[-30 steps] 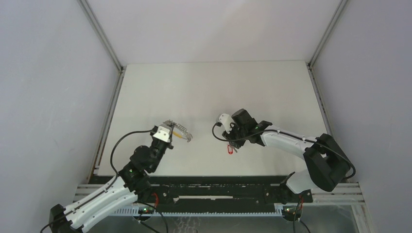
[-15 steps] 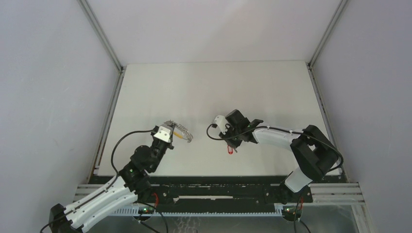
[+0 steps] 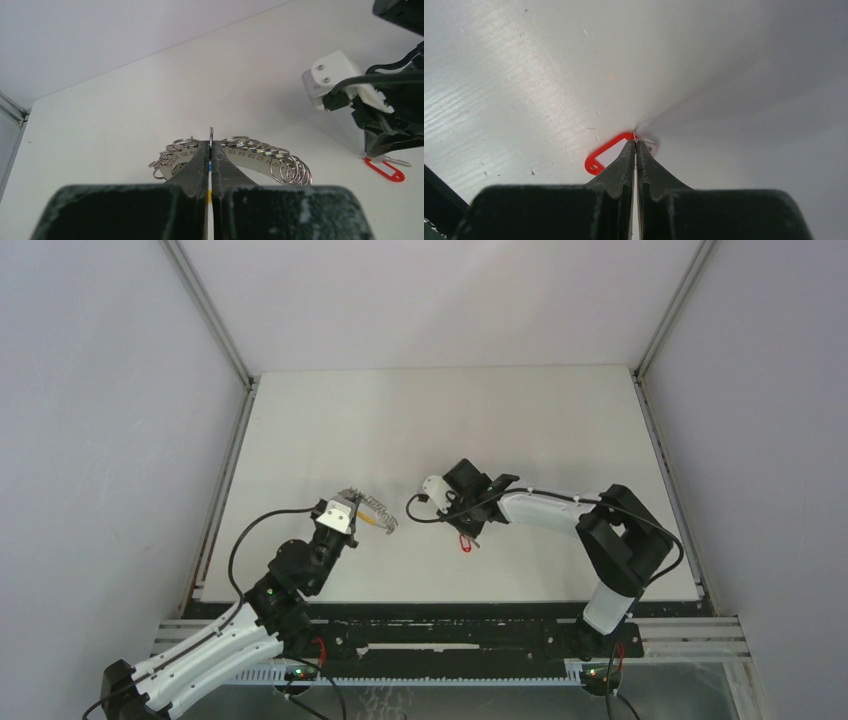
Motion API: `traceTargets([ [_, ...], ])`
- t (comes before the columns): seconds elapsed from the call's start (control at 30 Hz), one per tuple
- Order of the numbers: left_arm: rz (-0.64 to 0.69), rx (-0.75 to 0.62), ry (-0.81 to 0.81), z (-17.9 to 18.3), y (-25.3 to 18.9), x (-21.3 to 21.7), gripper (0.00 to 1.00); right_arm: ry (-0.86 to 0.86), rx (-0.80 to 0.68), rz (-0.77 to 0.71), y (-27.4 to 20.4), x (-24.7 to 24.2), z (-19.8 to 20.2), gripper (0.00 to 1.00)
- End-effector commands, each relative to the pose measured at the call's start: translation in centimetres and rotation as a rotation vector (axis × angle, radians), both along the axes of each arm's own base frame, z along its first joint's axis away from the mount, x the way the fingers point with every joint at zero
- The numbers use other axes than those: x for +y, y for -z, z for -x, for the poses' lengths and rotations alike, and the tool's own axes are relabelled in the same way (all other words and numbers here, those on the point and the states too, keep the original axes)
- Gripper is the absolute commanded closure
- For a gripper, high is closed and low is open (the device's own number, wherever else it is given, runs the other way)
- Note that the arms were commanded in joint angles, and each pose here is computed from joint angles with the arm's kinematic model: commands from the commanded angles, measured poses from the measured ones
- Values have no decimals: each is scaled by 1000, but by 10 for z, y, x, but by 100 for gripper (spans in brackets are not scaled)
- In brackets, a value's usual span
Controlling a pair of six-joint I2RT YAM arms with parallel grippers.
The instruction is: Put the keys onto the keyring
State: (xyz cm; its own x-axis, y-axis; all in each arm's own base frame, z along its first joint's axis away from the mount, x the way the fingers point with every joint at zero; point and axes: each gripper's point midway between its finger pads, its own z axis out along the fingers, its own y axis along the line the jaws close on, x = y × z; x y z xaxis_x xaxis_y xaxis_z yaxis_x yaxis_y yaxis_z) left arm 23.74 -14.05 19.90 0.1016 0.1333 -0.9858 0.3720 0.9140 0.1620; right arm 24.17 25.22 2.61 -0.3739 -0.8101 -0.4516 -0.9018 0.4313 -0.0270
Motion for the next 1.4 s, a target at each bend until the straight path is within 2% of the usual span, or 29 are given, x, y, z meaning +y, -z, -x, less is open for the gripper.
traceTargets([
  [0.0, 64, -46, 6, 1, -20, -1, 100, -45, 9, 92, 0, 2, -1, 100],
  [0.17, 70, -48, 3, 1, -21, 0, 100, -52, 1, 123, -5, 10, -9, 96],
  [0.3, 74, -49, 0, 1, -21, 0, 100, -28, -17, 3, -24, 25, -8, 82],
  [0.4, 79, -51, 2, 2, -22, 0, 100, -5, -33, -85, -27, 24, 2, 76],
  [0.57, 83, -51, 8, 2, -22, -1, 100, 7, -88, -216, -34, 22, 13, 73],
  [0.73, 91, -55, 8, 3, -24, 0, 100, 72, -198, -401, -53, 26, -5, 70],
  [0.8, 92, -55, 8, 3, -24, 0, 100, 81, -242, -433, -53, 25, -8, 68],
  [1.0, 93, -54, 18, 3, -24, -2, 100, 113, -246, -477, -37, 20, -14, 67],
  [1.37, 90, -54, 13, 3, -23, -1, 100, 126, -227, -469, -12, 17, -14, 76],
])
